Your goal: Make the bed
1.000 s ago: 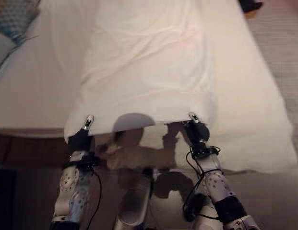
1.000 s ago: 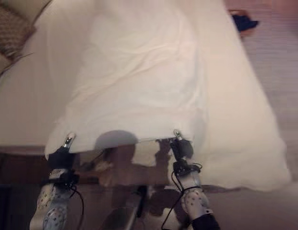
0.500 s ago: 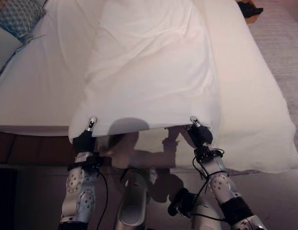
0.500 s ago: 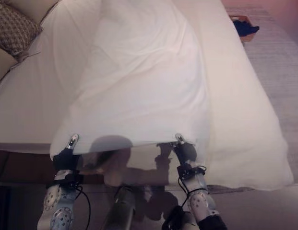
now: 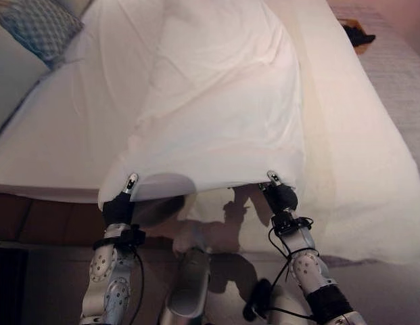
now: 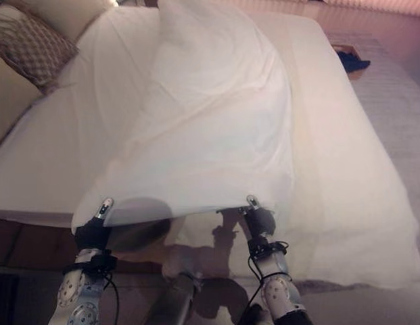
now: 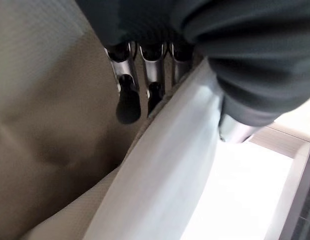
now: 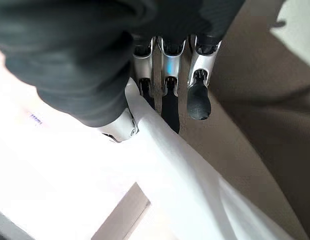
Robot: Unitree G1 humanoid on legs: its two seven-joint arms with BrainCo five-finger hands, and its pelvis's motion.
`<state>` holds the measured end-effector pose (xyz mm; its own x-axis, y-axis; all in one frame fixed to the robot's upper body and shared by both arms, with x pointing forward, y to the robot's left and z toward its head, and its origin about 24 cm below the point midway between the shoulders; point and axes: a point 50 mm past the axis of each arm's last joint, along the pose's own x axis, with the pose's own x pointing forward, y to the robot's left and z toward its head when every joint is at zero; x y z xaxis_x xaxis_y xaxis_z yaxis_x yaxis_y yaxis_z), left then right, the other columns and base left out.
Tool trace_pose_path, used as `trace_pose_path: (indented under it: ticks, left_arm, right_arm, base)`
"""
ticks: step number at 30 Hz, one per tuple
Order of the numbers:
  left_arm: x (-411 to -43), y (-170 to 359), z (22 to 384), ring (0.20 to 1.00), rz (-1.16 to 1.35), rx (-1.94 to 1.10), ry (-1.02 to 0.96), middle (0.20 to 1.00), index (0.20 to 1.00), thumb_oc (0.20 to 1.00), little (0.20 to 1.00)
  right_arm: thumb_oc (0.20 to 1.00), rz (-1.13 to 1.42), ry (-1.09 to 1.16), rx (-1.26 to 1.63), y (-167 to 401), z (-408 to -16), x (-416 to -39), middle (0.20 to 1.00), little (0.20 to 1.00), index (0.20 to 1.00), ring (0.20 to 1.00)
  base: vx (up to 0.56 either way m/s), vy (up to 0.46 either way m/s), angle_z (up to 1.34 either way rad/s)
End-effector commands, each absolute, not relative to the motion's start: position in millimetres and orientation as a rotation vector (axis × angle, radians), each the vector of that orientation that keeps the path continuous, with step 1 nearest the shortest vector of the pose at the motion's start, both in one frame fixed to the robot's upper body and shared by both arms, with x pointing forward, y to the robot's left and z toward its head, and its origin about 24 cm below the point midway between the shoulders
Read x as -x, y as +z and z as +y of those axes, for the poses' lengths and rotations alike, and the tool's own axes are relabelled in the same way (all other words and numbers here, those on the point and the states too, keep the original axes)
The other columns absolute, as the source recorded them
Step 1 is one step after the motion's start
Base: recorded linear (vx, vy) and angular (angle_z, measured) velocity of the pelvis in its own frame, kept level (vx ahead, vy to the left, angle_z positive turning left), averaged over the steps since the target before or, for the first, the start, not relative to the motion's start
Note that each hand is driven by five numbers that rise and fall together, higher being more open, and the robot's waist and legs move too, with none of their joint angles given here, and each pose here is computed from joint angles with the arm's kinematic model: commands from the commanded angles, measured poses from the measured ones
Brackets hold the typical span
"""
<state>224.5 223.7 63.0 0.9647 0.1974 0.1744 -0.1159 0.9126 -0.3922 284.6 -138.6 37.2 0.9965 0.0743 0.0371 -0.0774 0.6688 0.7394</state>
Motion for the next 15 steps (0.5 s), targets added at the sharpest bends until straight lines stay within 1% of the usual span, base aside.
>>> trace_pose_path:
  ticks: [1,2,3,4,7,10,12,15]
  left_arm:
    - [-176,98,310,0.200,-0.466,0.301,0.532,0.200,0.200,0.200,0.200]
    - [-179,97,306,0.200,-0.461,0.312,0.501,0.200,0.200,0.200,0.200]
    - [-179,97,306,0.200,-0.461,0.312,0.501,0.200,0.200,0.200,0.200]
    - [-178,92,308,0.200,-0.433,0.315,0.515,0.200,0.200,0.200,0.200]
    - [-177,85,310,0.200,-0.386,0.287,0.524,0.200,0.200,0.200,0.200]
    - [-182,71,313,0.200,-0.312,0.266,0.541,0.200,0.200,0.200,0.200]
    - [-184,68,311,0.200,-0.258,0.175,0.498,0.200,0.200,0.200,0.200]
    - [-183,65,310,0.200,-0.237,0.155,0.484,0.200,0.200,0.200,0.200]
  right_arm:
    - [0.200,-0.225,-0.269,-0.792,48,-238,-268,0.200,0.200,0.200,0.200]
    - [0.200,-0.201,-0.304,-0.788,42,-242,-265,0.200,0.200,0.200,0.200]
    - [0.200,-0.201,-0.304,-0.788,42,-242,-265,0.200,0.200,0.200,0.200]
    - [0.200,-0.204,-0.341,-0.758,41,-251,-259,0.200,0.200,0.200,0.200]
    - [0.200,-0.200,-0.356,-0.736,40,-255,-257,0.200,0.200,0.200,0.200]
    - [0.200,-0.185,-0.394,-0.742,34,-259,-251,0.200,0.200,0.200,0.200]
    - [0.200,-0.145,-0.399,-0.736,24,-255,-249,0.200,0.200,0.200,0.200]
    - [0.200,-0.111,-0.419,-0.736,16,-255,-249,0.200,0.200,0.200,0.200]
  base:
    - [-0.12,0.003,0.59]
    - [-0.06,0.029,1.16]
    - [-0.13,0.078,1.46]
    - [-0.11,0.106,0.94]
    - [-0.07,0.141,0.62]
    - [-0.06,0.105,-0.03]
    - [-0.07,0.055,0.24]
    - [-0.04,0.004,0.17]
